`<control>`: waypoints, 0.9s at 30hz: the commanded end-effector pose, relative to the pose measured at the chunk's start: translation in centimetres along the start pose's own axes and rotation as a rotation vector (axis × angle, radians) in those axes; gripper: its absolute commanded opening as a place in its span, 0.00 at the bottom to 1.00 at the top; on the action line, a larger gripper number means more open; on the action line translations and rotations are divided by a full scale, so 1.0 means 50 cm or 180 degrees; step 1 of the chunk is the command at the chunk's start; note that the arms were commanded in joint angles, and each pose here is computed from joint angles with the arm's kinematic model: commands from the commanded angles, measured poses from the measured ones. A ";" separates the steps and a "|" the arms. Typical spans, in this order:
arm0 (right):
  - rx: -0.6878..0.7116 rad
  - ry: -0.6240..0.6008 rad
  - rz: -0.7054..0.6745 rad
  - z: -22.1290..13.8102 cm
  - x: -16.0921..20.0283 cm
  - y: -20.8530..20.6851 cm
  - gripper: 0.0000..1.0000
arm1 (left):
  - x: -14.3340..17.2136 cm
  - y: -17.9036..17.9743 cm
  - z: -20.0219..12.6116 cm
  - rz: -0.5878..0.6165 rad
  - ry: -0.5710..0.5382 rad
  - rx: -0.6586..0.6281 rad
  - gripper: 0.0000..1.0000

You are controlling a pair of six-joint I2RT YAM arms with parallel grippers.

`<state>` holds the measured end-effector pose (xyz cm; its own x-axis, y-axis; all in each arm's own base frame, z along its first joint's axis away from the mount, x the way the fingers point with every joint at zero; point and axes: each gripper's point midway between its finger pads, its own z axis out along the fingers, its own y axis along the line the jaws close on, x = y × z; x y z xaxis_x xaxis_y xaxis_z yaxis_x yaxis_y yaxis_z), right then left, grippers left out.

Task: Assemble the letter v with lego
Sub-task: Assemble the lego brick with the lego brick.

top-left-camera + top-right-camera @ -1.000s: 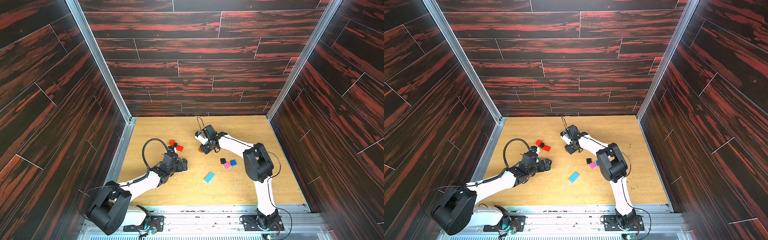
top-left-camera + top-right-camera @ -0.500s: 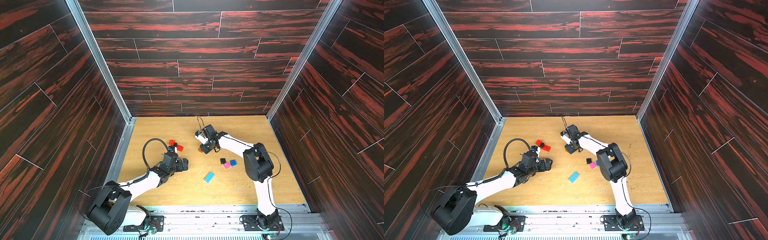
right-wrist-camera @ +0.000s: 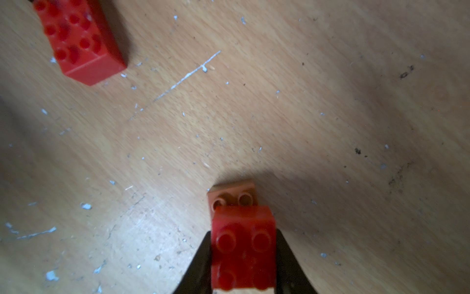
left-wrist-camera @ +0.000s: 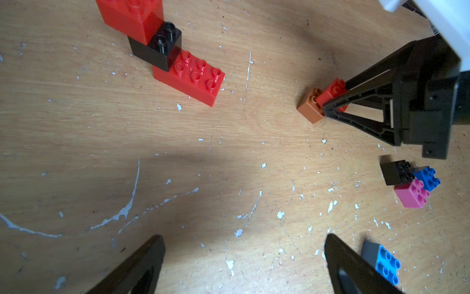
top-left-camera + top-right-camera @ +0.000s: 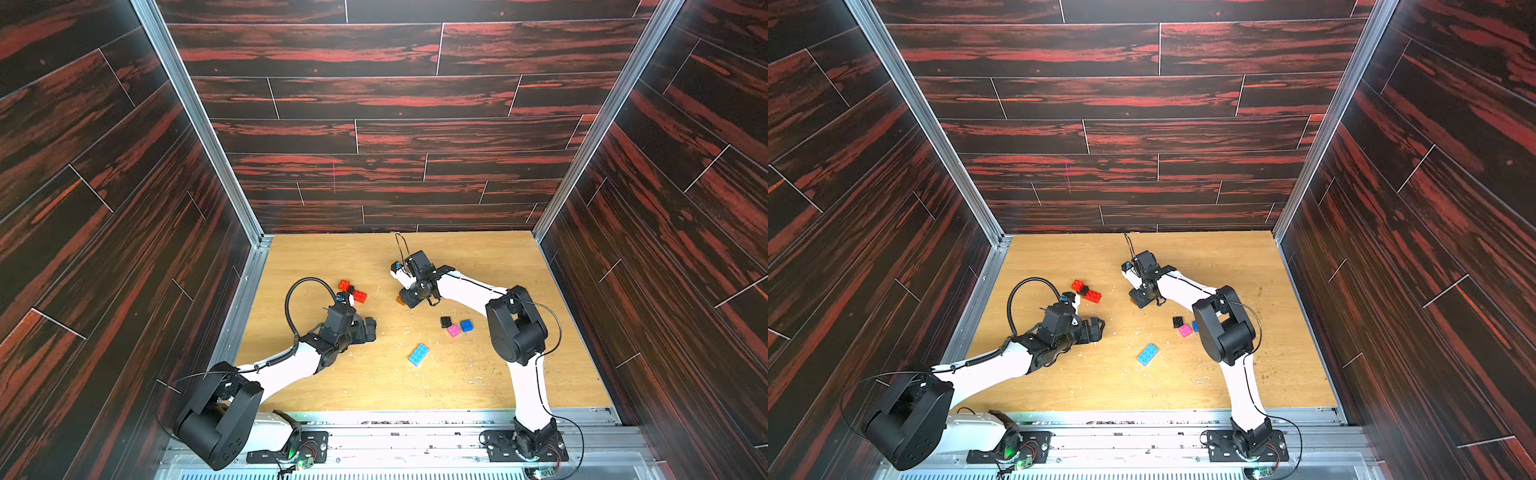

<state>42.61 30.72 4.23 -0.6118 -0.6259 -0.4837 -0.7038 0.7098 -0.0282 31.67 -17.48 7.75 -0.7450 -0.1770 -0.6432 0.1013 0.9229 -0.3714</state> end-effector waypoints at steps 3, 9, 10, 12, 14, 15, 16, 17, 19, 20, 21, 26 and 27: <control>-0.0068 0.0530 0.0062 0.033 0.115 0.015 0.14 | -0.017 -0.008 -0.015 0.0026 -0.0082 0.0008 1.00; -0.0039 0.0549 0.0002 0.021 0.126 0.013 0.14 | -0.015 -0.004 -0.015 0.0026 -0.0075 -0.0016 1.00; -0.0021 0.0554 -0.0001 0.020 0.127 0.011 0.14 | -0.014 -0.004 -0.015 0.0023 -0.0069 -0.0013 1.00; -0.0012 0.0563 -0.0014 0.019 0.127 0.010 0.14 | -0.014 -0.004 -0.014 0.0022 -0.0071 -0.0015 1.00; 0.0001 0.0616 -0.0040 0.022 0.131 0.008 0.14 | -0.014 -0.005 -0.014 0.0022 -0.0065 -0.0015 1.00; 0.0021 0.0644 -0.0056 0.024 0.132 0.006 0.14 | -0.014 -0.005 -0.014 0.0017 -0.0066 -0.0013 1.00; 0.0026 0.0662 -0.0062 0.024 0.133 0.004 0.14 | -0.015 -0.005 -0.015 0.0017 -0.0068 -0.0011 1.00; 0.0008 0.0675 -0.0071 0.026 0.132 0.005 0.14 | -0.014 -0.004 -0.015 0.0014 -0.0064 -0.0017 1.00; 0.0007 0.0702 -0.0048 0.029 0.131 0.005 0.14 | -0.014 -0.003 -0.017 0.0017 -0.0066 -0.0026 1.00; 0.0016 0.0721 -0.0028 0.031 0.130 0.004 0.14 | -0.014 -0.003 -0.018 0.0016 -0.0069 -0.0026 1.00; 0.0032 0.0765 -0.0008 0.035 0.134 0.002 0.14 | -0.014 -0.003 -0.019 0.0016 -0.0074 -0.0025 1.00; 0.0040 0.0846 0.0035 0.044 0.135 0.005 0.14 | -0.013 0.002 -0.020 0.0037 -0.0073 -0.0062 1.00; 0.0047 0.0856 0.0053 0.046 0.135 0.004 0.14 | -0.012 0.002 -0.019 0.0037 -0.0070 -0.0060 1.00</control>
<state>41.88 29.85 3.71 -0.6313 -0.6501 -0.4228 -0.7020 0.7108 -0.0447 31.49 -17.15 8.07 -0.7416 -0.1779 -0.6468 0.0947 0.9267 -0.3636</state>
